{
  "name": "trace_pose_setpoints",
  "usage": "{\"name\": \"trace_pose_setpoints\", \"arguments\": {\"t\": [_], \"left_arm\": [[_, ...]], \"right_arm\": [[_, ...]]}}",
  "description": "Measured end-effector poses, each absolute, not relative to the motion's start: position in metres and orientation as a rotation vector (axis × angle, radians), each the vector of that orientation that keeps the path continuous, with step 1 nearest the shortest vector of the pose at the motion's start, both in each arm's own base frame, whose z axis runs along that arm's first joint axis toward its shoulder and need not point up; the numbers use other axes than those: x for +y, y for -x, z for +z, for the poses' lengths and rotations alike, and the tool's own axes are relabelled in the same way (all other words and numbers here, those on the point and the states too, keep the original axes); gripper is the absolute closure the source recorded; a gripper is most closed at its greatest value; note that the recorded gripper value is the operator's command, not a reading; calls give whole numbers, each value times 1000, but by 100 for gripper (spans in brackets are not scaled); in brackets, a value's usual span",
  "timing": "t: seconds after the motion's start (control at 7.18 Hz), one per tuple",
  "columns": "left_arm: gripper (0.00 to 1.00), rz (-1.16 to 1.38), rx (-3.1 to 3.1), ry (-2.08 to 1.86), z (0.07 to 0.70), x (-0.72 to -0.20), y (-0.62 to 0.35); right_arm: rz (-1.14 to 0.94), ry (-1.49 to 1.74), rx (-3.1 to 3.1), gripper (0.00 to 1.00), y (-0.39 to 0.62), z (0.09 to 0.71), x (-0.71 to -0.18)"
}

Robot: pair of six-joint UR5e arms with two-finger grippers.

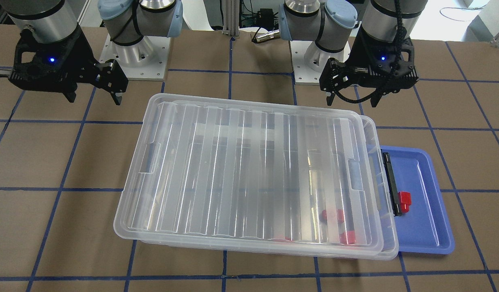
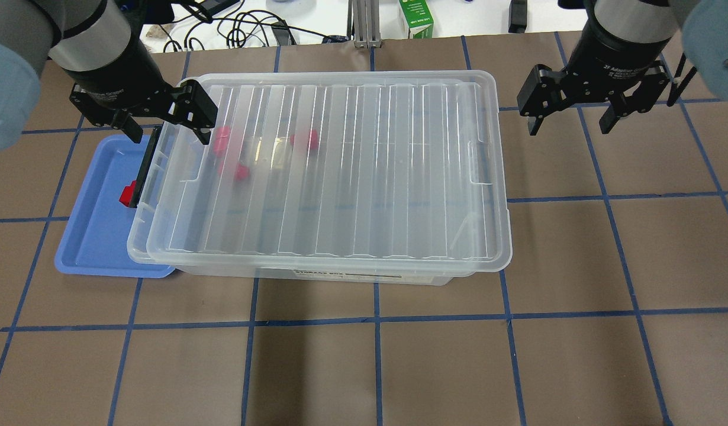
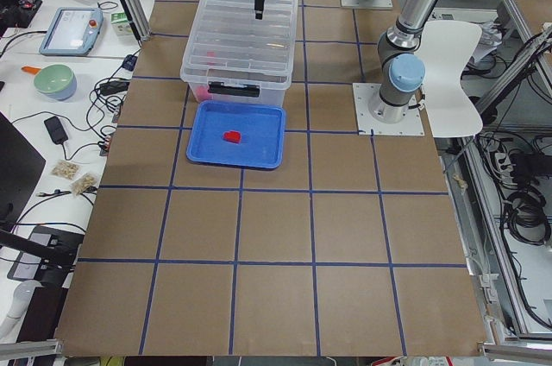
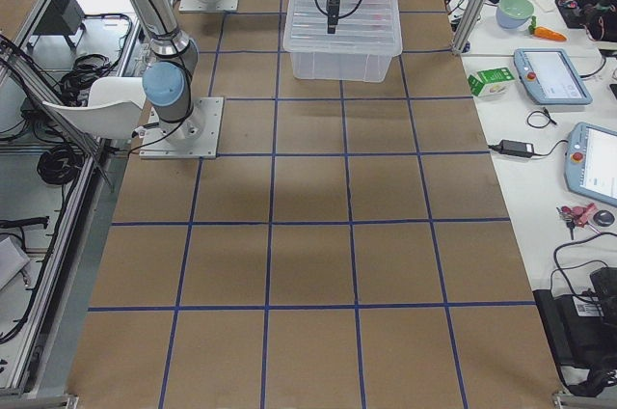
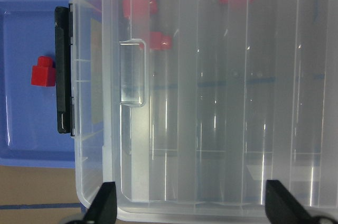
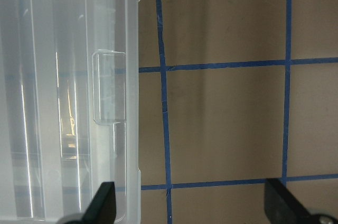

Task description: Place red block in blue tray from box

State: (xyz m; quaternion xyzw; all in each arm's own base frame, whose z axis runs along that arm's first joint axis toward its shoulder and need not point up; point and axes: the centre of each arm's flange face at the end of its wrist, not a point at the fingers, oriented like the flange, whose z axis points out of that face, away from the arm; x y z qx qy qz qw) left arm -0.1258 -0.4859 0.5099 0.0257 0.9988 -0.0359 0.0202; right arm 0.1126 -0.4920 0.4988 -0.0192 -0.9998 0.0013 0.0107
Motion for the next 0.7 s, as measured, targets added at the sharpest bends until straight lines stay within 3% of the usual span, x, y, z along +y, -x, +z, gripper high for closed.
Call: {"name": "trace_pose_setpoints", "arguments": {"t": [0.7], "left_arm": [[0,-139,3099,-79,518,-484,126]], "right_arm": [[6,53,-3118,0,-112,500,-491]]}}
